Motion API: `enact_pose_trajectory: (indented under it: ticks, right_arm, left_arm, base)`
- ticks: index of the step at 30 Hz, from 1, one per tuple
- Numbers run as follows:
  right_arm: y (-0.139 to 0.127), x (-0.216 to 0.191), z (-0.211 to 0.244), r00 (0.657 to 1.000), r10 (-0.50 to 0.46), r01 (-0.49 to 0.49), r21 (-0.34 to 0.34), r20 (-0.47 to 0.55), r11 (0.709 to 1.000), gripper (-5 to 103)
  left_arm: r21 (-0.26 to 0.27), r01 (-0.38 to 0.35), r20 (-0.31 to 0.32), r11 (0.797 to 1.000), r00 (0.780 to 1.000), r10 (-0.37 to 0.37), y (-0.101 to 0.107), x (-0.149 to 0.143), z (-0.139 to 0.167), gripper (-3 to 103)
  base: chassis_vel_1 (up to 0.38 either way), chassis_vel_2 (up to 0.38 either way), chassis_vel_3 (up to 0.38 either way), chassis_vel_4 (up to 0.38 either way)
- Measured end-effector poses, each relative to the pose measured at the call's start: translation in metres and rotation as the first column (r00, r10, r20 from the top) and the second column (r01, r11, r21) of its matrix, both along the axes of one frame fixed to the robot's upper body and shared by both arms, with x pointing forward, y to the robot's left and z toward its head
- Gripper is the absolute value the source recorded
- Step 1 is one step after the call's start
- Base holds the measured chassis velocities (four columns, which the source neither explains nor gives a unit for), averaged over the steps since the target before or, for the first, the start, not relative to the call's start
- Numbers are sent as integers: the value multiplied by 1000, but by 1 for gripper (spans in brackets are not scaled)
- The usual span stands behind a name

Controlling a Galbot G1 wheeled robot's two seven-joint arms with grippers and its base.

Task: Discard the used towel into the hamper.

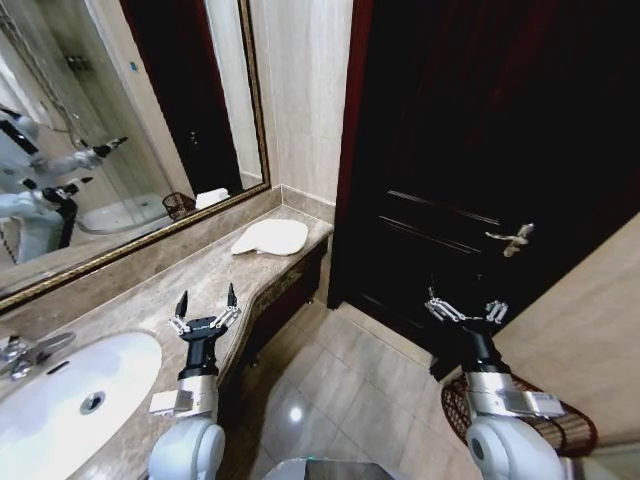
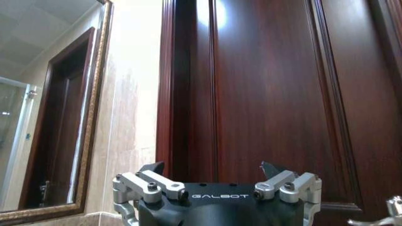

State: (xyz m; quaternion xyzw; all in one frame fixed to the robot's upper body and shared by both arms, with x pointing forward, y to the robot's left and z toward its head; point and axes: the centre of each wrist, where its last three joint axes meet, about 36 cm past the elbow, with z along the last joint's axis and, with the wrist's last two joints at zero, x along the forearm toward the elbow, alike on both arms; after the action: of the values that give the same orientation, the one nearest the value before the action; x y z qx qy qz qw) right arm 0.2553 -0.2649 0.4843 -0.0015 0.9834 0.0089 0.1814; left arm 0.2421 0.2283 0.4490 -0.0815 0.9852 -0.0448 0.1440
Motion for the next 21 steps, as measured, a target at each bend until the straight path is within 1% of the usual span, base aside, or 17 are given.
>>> enact_pose_trajectory:
  ticks: [5,10,13,15,18,21]
  right_arm:
    - [1,0,0,1000,2,-2,2,1,1000,100]
    - [1,-1,1,1000,7,-7,-1,11,1000,100]
    - [2,-3,0,1000,8,-8,-18,17,1000,100]
    - [2,-5,-2,999,5,-4,-24,32,1000,100]
    - [2,-6,-4,999,8,-6,-33,45,999,100]
    - [3,-15,-4,999,21,-19,-49,33,999,100]
  left_arm:
    - [-8,1,-4,1000,1000,-1,0,2,-2,100]
    - [-23,4,-10,1000,1000,-4,0,3,-2,100]
    - [-34,6,-16,999,1000,-7,-1,3,-2,100]
    - [-43,10,-26,999,1000,-11,-2,4,-4,100]
    - [-52,16,-45,999,999,-18,-4,5,-6,100]
    - [-63,25,-68,998,997,-30,-6,5,-12,100]
  base:
    - [-150,142,150,-145]
    - [-223,215,222,-227]
    - [-264,259,260,-255]
    - [-227,239,242,-299]
    - [-226,200,206,-144]
    - [-129,118,31,-34]
